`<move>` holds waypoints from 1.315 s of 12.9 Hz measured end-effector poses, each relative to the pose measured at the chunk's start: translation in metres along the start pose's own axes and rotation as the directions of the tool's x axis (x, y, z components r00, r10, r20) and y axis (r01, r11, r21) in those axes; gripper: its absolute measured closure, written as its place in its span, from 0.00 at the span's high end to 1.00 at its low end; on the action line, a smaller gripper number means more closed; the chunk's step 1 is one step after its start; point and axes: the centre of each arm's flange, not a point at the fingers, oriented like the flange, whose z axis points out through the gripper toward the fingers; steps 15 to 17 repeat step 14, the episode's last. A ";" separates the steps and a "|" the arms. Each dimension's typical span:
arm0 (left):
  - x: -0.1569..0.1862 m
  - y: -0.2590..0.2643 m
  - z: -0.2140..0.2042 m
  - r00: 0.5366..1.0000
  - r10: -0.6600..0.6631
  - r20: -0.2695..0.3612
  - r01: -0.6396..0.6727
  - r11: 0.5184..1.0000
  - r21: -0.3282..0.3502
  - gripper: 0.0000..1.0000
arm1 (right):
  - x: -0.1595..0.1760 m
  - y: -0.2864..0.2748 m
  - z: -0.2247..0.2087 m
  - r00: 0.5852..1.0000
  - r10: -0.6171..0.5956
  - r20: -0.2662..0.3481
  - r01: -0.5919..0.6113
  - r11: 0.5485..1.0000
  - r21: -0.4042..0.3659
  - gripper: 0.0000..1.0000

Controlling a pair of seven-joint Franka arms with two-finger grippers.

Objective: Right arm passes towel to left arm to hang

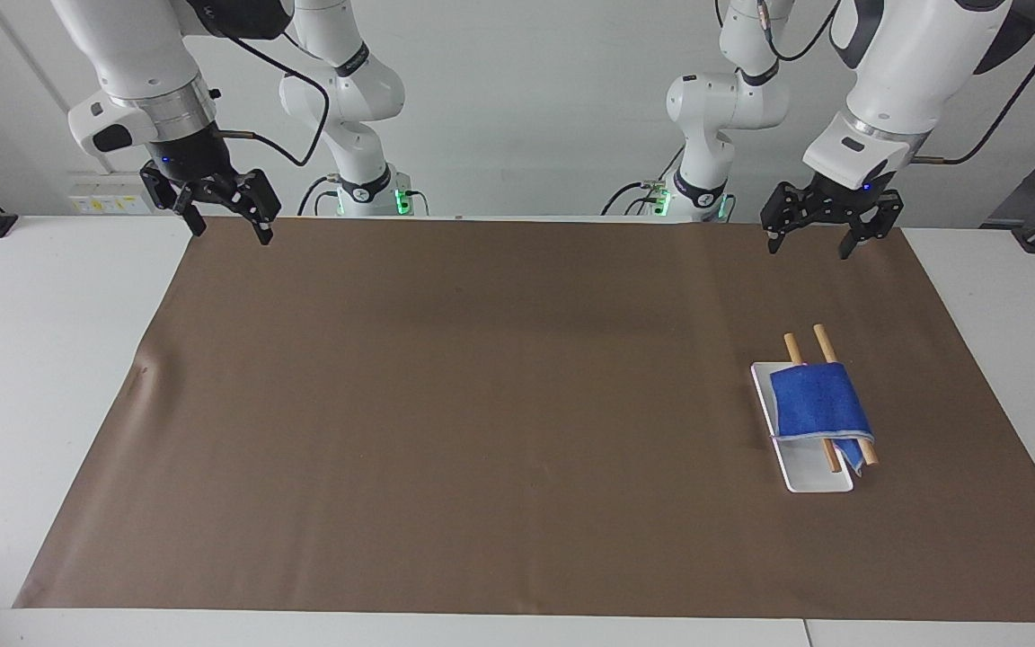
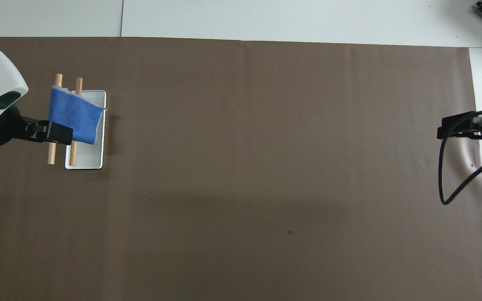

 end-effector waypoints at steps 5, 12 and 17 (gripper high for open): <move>0.004 -0.006 -0.003 0.999 -0.012 -0.036 0.012 1.000 -0.006 1.00 | -0.002 -0.001 -0.008 1.000 -0.003 0.003 0.003 1.000 0.000 1.00; 0.002 -0.034 -0.002 0.999 0.021 -0.031 -0.021 1.000 -0.022 1.00 | -0.003 -0.002 -0.007 1.000 -0.005 0.007 0.005 1.000 -0.001 1.00; 0.002 -0.037 -0.002 0.999 0.017 -0.029 -0.018 0.999 -0.027 1.00 | -0.003 -0.002 -0.007 1.000 -0.005 0.008 0.005 1.000 -0.001 1.00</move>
